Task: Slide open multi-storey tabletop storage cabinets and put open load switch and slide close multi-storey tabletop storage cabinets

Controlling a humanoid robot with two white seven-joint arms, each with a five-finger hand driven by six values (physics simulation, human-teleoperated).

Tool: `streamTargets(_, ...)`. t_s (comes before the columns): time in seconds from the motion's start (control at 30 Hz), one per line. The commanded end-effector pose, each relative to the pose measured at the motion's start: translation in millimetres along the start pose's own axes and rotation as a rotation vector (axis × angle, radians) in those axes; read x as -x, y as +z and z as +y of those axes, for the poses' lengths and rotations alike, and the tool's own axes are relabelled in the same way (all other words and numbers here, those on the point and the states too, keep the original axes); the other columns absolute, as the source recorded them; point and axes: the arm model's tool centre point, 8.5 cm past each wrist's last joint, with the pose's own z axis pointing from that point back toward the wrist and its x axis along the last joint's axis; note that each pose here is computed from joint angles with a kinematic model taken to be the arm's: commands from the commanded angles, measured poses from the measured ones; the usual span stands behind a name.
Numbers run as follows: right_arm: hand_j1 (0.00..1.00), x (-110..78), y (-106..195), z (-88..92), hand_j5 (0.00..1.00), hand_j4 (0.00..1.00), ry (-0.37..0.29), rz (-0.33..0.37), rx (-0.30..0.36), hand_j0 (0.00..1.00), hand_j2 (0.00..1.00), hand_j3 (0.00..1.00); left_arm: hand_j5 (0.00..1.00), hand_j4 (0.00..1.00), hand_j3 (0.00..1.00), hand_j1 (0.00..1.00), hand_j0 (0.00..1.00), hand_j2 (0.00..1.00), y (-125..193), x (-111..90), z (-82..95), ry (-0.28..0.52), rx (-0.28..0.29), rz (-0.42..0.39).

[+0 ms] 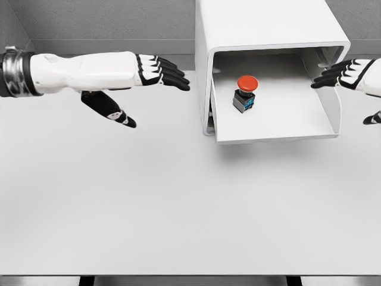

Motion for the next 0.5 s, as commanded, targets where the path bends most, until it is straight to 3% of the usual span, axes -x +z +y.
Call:
streamTargets(0.0, 1.0, -1.0, -2.0, -1.2, 1.0, 1.0, -0.007, -0.007, 0.018, 1.0, 1.0, 1.0, 1.0, 1.0, 1.0, 1.0, 1.0, 1.0, 3.9, 0.8, 0.7, 0.007, -0.003, 0.009)
streamTargets(0.07, 1.0, -1.5, -2.6, 0.4, 1.0, 1.0, -0.014, -0.01, 0.021, 1.0, 1.0, 1.0, 1.0, 1.0, 1.0, 1.0, 1.0, 1.0, 3.9, 0.8, 0.7, 0.007, -0.003, 0.009)
streamTargets(0.13, 1.0, -1.5, -5.3, 13.8, 1.0, 1.0, -0.043, -0.015, 0.0, 1.0, 1.0, 1.0, 1.0, 1.0, 1.0, 1.0, 1.0, 1.0, 5.0, 2.1, -4.8, 0.02, 0.001, 0.013)
streamTargets(0.27, 1.0, -2.8, -7.2, 26.3, 1.0, 1.0, -0.121, -0.034, 0.023, 1.0, 1.0, 1.0, 1.0, 1.0, 1.0, 1.0, 1.0, 1.0, 5.1, 4.5, -15.7, 0.045, 0.006, 0.016)
streamTargets(0.47, 1.0, -5.5, -14.0, 30.1, 1.0, 1.0, -0.155, -0.057, 0.057, 1.0, 1.0, 1.0, 1.0, 1.0, 1.0, 1.0, 1.0, 1.0, 5.7, 6.6, -16.3, 0.045, 0.007, 0.023)
